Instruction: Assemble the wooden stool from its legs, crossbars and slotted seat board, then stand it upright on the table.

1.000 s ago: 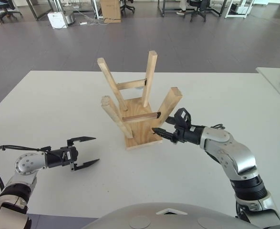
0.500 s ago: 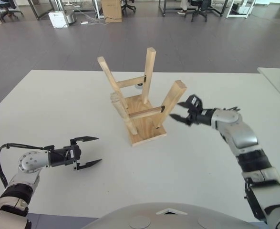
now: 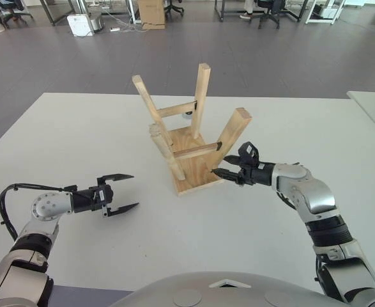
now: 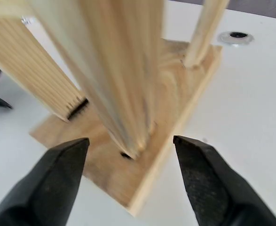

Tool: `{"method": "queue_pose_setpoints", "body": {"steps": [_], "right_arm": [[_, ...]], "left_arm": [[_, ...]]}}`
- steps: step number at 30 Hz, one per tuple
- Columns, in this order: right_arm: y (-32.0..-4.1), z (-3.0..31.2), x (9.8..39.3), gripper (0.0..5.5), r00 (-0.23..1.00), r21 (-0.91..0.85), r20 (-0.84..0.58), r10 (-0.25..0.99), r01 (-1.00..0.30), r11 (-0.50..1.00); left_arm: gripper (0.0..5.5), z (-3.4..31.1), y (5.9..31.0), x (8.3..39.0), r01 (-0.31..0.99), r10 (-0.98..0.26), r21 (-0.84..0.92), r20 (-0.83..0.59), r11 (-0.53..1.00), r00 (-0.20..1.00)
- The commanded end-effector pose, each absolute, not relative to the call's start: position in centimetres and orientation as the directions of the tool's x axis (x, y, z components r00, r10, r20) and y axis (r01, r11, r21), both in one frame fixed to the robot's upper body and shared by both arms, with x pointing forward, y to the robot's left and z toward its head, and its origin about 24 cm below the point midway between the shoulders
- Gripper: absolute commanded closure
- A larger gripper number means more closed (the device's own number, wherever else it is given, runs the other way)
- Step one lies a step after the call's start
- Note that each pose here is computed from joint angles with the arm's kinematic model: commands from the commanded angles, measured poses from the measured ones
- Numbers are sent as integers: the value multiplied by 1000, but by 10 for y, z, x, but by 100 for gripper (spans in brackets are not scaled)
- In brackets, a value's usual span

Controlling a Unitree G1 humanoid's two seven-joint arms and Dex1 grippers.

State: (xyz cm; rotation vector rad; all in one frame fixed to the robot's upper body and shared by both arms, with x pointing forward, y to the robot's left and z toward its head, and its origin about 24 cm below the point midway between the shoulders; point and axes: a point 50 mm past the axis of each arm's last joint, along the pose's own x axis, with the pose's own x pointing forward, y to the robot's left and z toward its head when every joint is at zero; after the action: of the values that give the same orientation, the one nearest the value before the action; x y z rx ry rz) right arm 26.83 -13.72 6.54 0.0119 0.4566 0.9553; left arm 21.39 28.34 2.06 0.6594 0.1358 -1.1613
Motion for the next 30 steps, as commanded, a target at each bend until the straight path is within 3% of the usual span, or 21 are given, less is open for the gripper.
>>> {"method": "queue_pose_setpoints", "body": {"steps": [1, 5, 10, 12, 14, 18, 22, 30], "right_arm": [[-127, 67, 273, 214, 580, 230, -339, 741, -712, 663], [-120, 58, 278, 270, 686, 220, -346, 641, -604, 766], [-116, 52, 268, 372, 619, 227, -356, 700, -669, 708], [-116, 58, 263, 409, 503, 268, -297, 812, -772, 577], [-126, 61, 260, 413, 413, 277, -283, 866, -829, 486], [-145, 65, 278, 450, 470, 268, -286, 835, -798, 540], [-153, 63, 258, 451, 260, 375, -273, 926, -858, 352], [-162, 59, 264, 451, 224, 303, -309, 924, -898, 319]], "left_arm": [[119, -10, 281, 192, 946, -780, 269, -545, 183, 306], [117, -15, 281, 188, 945, -778, 261, -544, 198, 313], [117, -18, 281, 186, 944, -774, 255, -546, 208, 319], [117, -19, 283, 185, 944, -770, 252, -551, 214, 321], [117, -18, 285, 185, 942, -764, 252, -557, 220, 327], [117, -19, 291, 182, 941, -752, 242, -567, 236, 335], [117, -22, 301, 169, 941, -732, 207, -592, 266, 337], [117, -12, 345, 143, 953, -633, 104, -727, 285, 268]]}}
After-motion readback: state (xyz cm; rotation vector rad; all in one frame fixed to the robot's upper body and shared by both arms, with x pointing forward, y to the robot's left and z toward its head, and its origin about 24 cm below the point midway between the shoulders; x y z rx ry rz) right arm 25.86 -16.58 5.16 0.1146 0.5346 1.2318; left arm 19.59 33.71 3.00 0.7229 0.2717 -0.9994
